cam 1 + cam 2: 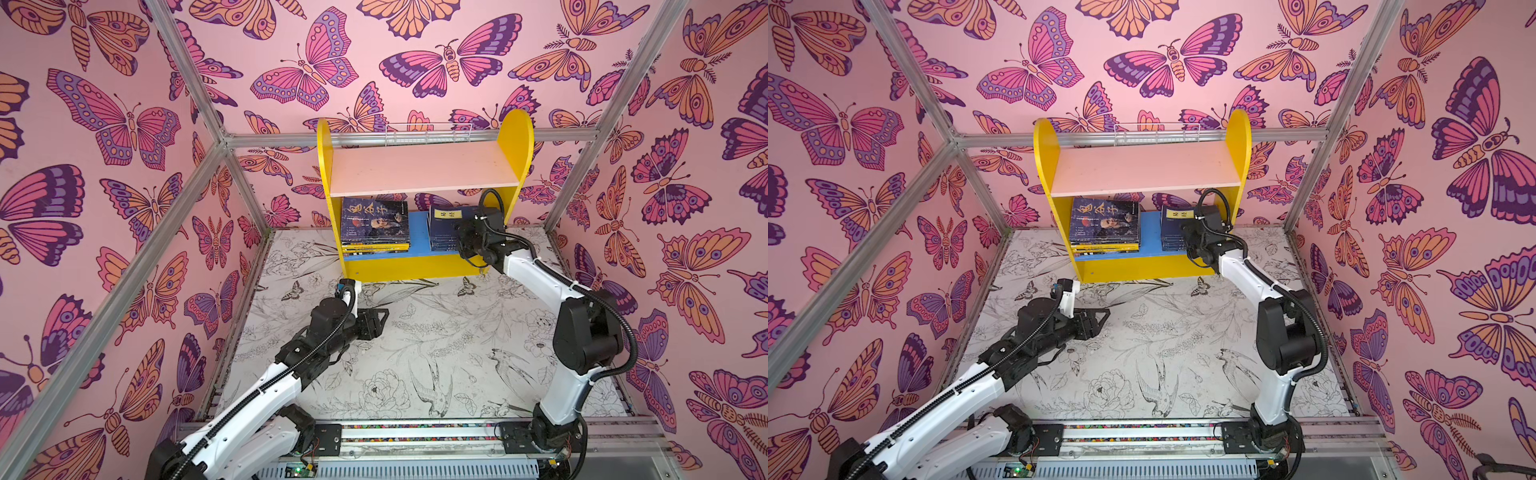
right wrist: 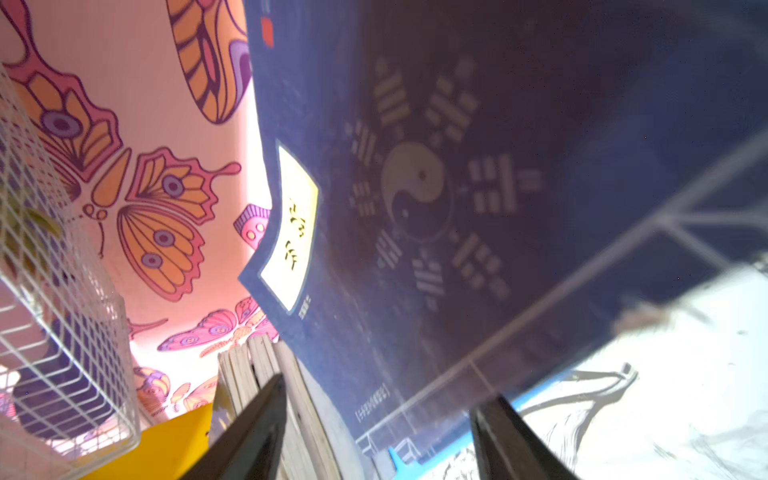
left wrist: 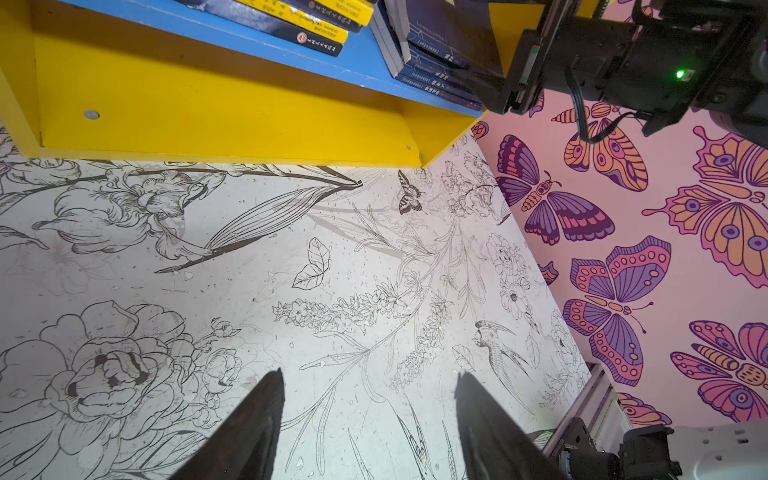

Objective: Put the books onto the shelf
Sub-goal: 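Lower the book flat onto the shelf pile and push it with the right gripper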

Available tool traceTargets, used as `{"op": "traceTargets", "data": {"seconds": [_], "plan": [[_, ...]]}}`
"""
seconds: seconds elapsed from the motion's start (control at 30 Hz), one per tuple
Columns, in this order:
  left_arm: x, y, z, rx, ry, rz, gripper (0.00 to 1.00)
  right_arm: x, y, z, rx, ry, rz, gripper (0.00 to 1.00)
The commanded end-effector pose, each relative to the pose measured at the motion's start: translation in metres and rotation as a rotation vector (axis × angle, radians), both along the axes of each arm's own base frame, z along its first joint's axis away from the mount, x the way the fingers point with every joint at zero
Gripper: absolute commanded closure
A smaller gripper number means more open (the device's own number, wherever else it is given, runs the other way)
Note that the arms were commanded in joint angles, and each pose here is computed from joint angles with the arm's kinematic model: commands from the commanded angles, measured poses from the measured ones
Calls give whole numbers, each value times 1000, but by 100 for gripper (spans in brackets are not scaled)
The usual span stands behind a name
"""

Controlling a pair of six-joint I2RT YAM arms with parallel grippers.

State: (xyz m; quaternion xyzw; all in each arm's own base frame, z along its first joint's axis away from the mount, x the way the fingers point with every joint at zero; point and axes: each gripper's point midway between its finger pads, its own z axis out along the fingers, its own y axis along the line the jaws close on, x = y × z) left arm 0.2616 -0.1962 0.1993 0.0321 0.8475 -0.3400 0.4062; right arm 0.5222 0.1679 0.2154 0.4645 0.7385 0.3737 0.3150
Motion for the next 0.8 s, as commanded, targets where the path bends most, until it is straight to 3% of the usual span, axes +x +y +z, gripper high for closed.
{"op": "traceTargets", "data": {"seconds": [0.0, 0.37, 0.77], "plan": [[0, 3, -9, 18, 25, 15, 32, -7, -42, -18, -73, 68, -98, 32], [0, 3, -9, 17, 26, 14, 32, -8, -52, -12, -153, 43, -72, 33], [1, 2, -14, 17, 39, 17, 33, -18, -69, 4, -277, -19, -90, 44]]}}
